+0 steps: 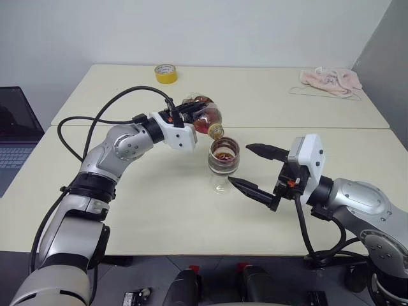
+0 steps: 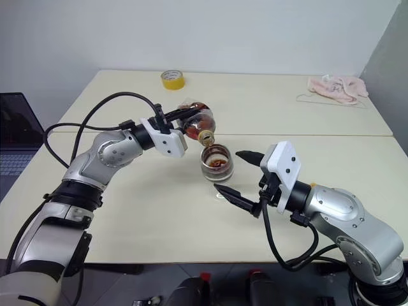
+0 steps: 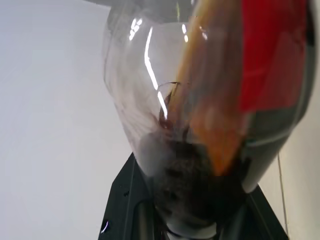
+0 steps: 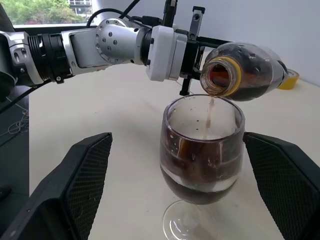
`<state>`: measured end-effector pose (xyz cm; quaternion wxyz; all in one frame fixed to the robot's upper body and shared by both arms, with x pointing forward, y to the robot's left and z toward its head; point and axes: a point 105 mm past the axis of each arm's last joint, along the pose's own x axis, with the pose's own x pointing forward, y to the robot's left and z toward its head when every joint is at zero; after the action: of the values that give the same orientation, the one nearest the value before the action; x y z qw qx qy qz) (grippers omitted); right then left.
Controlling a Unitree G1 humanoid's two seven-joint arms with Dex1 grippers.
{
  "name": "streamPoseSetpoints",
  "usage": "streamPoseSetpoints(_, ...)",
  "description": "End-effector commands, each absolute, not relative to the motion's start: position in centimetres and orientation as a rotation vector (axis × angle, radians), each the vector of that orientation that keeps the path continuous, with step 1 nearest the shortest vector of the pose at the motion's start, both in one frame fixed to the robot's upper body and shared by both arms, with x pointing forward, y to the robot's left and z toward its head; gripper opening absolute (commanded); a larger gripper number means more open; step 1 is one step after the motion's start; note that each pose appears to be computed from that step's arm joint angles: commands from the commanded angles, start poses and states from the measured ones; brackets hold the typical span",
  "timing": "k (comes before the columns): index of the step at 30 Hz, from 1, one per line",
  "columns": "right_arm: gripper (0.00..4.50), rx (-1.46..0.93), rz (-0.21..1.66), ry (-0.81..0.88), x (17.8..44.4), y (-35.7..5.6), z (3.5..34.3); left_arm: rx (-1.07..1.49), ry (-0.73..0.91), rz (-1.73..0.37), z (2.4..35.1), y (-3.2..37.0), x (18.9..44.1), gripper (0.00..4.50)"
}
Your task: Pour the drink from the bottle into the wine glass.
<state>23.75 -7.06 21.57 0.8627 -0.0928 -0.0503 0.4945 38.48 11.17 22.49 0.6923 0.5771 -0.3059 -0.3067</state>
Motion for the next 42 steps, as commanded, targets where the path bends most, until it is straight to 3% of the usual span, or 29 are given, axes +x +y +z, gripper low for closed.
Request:
streamPoseSetpoints(1, 4.50, -0.194, 1.058, -0.147, 23.1, -6.7, 22.3, 1.222, -0.732, -0.652, 24.4, 11.1, 37.9, 0.75)
streamPoseSetpoints(11, 4.50, -0.189, 1.058, -0.148, 23.1, -6.6, 22.2, 1.048, -0.667, -0.655, 24.3, 11.1, 37.7, 0.74)
streamPoseSetpoints(19, 4.50, -0.199, 1.057, -0.167, 23.1, -6.6, 22.3, 0.666, -0.481, -0.534, 24.3, 13.9, 39.0, 0.74)
streamPoseSetpoints(24, 4.50, -0.212, 1.075, -0.175, 22.9, -6.7, 22.1, 0.470, -0.361, -0.456, 22.8, 16.0, 39.1, 0.74)
streamPoseSetpoints(30, 4.50, -0.236, 1.131, -0.152, 22.2, -6.6, 21.3, 0.201, -0.204, -0.310, 18.5, 19.8, 38.3, 0.74)
streamPoseSetpoints(36, 4.50, -0.236, 1.164, -0.136, 22.0, -6.7, 20.9, 0.090, -0.095, -0.211, 15.0, 22.6, 37.3, 0.74)
streamPoseSetpoints(42, 4.50, -0.229, 1.195, -0.131, 21.9, -6.6, 20.8, 0.105, -0.049, -0.145, 13.7, 24.6, 37.1, 0.74)
